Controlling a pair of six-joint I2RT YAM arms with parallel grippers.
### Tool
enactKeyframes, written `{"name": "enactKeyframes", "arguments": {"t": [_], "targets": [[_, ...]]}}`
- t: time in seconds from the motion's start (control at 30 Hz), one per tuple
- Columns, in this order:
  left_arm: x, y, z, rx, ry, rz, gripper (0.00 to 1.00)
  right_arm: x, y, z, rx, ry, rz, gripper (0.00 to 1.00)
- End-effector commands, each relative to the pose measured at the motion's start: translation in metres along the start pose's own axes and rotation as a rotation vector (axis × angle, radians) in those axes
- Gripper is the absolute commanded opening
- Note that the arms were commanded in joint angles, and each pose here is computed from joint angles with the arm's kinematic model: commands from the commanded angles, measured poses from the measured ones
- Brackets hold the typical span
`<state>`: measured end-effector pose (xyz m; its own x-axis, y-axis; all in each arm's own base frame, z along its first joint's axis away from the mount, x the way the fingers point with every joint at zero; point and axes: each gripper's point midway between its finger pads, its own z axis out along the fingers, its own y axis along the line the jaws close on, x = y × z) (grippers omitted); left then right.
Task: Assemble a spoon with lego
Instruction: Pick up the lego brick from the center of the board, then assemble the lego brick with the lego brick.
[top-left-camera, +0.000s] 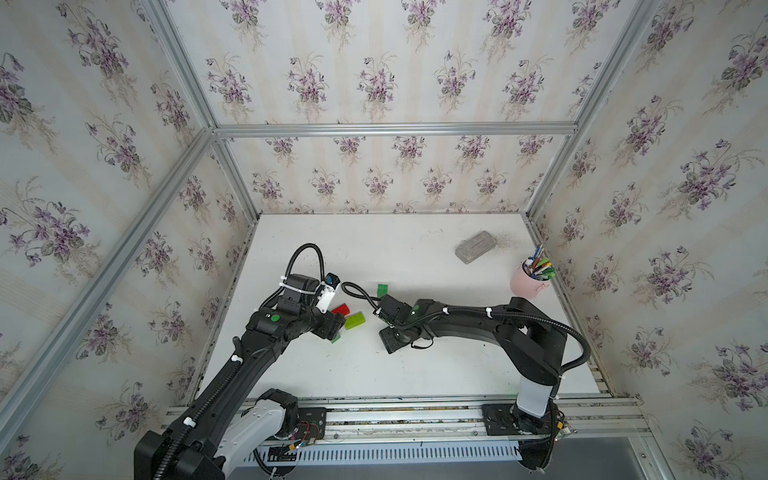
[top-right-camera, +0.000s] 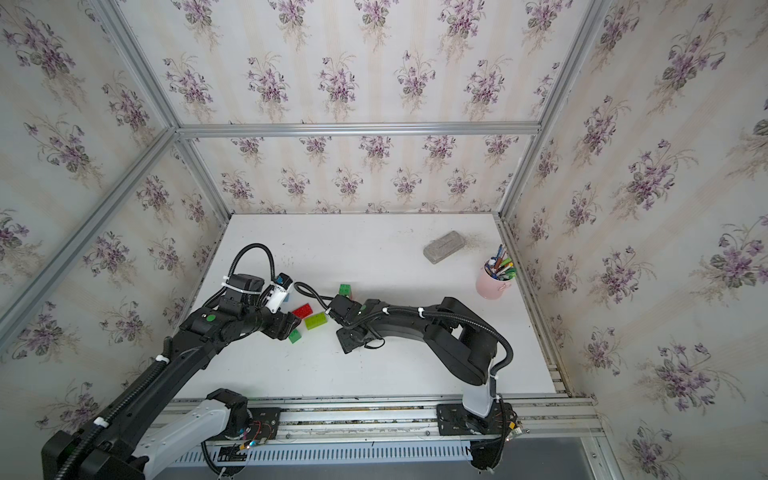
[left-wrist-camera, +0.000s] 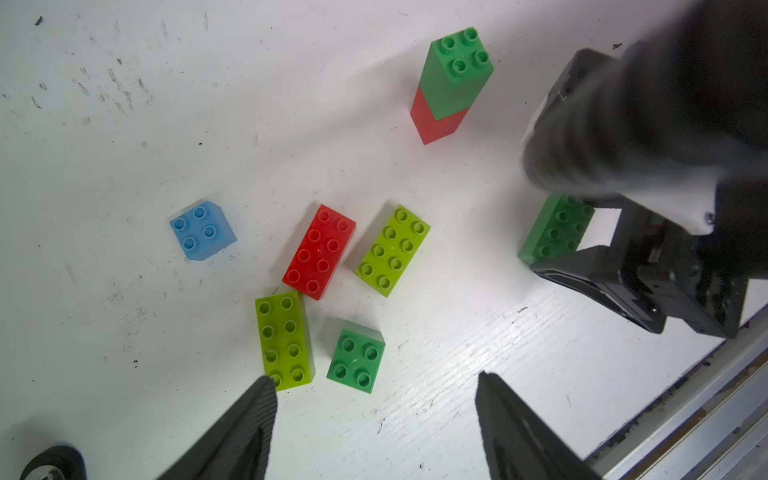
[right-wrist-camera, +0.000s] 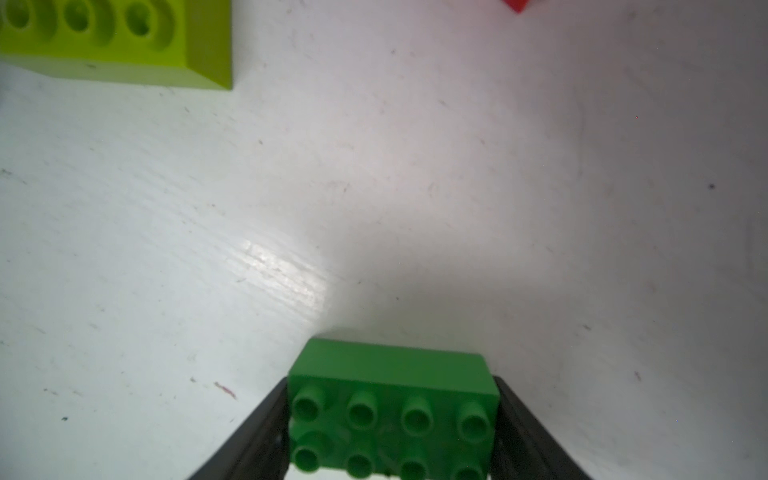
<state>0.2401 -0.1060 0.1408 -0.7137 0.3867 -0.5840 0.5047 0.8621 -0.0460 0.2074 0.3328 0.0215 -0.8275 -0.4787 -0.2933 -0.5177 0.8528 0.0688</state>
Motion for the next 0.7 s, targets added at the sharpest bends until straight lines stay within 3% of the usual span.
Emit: {"name": "enactKeyframes", "arguments": {"t": [0.0, 0.17, 0.43, 0.67], "targets": [[-0.003, -0.01, -0.001, 0.053, -0.026, 0.025, 0.78, -0.001, -0.007, -0.004, 0.044, 0.0, 0.018, 0.57], [-0.006, -0.016, -0.007, 0.072, -0.096, 0.107, 0.78, -0.013, -0.006, -0.029, 0.037, -0.03, 0.059, 0.53], [-0.014, -0.031, -0.015, 0.106, -0.294, 0.247, 0.8, -0.052, -0.016, -0.079, -0.095, -0.081, 0.285, 0.52], [-0.016, -0.029, -0.009, 0.095, -0.293, 0.293, 0.81, -0.108, -0.031, -0.089, -0.122, -0.111, 0.401, 0.52]]}}
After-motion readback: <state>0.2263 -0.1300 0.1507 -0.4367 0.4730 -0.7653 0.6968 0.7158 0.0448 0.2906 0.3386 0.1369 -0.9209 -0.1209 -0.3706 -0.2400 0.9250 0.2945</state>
